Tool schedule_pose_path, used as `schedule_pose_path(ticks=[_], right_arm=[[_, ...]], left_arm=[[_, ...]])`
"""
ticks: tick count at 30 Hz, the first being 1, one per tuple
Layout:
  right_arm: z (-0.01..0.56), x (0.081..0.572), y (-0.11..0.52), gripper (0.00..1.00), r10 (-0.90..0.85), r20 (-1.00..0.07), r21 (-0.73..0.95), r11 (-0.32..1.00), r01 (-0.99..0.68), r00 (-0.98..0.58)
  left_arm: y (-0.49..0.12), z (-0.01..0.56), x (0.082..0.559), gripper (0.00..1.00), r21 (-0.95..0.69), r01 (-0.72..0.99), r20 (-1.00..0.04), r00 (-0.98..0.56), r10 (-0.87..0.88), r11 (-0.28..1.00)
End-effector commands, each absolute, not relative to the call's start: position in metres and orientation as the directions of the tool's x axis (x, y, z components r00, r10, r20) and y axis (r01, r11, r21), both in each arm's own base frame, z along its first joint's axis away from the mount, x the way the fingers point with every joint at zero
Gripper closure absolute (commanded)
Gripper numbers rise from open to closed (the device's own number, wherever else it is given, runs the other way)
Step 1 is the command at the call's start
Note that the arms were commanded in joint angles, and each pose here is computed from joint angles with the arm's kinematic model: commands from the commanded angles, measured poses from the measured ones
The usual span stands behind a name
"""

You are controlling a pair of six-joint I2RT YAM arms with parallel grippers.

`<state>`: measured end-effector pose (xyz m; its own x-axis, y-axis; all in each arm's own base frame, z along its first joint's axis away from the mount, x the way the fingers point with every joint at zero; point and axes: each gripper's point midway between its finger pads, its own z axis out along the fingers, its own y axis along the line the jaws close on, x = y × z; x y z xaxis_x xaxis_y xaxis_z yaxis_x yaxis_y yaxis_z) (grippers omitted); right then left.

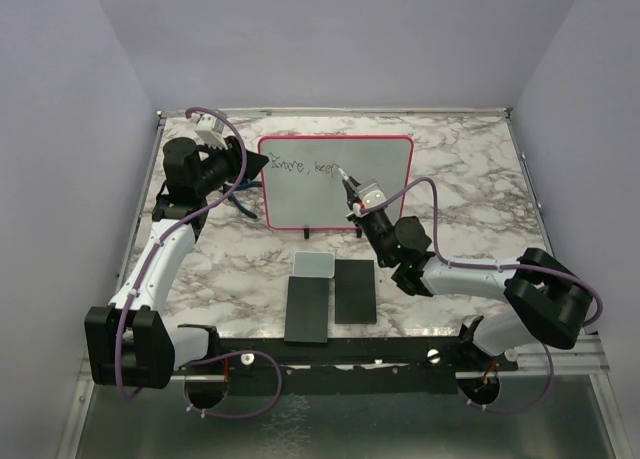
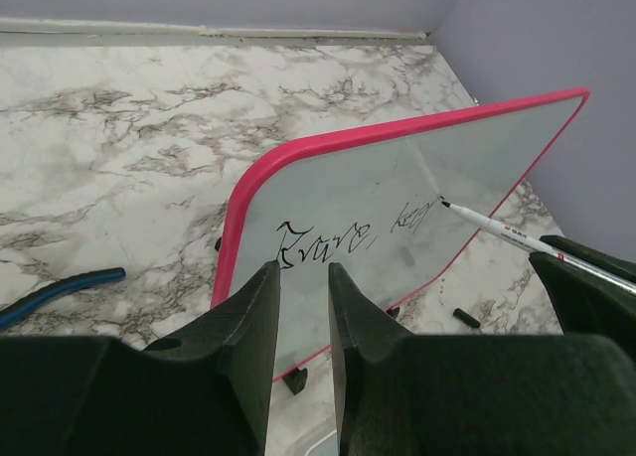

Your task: Write a sentence on the whiteboard

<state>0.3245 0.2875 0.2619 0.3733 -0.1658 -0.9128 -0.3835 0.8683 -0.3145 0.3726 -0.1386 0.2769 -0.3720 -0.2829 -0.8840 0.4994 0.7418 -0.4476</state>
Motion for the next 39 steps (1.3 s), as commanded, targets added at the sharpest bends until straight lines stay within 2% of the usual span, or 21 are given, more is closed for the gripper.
schedule_pose_path(ticks=[1, 24, 34, 39], right_arm=[[0.257, 0.325, 0.295, 0.99, -0.164, -0.917, -0.314, 0.857, -0.408, 0.362], [0.259, 0.326, 0.307, 0.99, -0.150, -0.913, -0.319, 0.841, -0.436, 0.378], [0.280, 0.298, 0.294, 0.99, -0.066, -0.917, -0.276, 0.817, -0.506, 0.393], [0.281, 0.301, 0.275, 0.99, -0.083, -0.927, -0.253, 0.857, -0.449, 0.365]], left_arm=[[-0.137, 0.277, 0.368, 0.73, -0.434, 0.499, -0.891, -0.364, -0.273, 0.750], [-0.138, 0.278, 0.368, 0.73, -0.433, 0.500, -0.891, -0.363, -0.272, 0.750], [-0.136, 0.278, 0.368, 0.73, -0.431, 0.495, -0.892, -0.361, -0.273, 0.754], [-0.136, 0.277, 0.368, 0.73, -0.432, 0.493, -0.891, -0.362, -0.274, 0.755]])
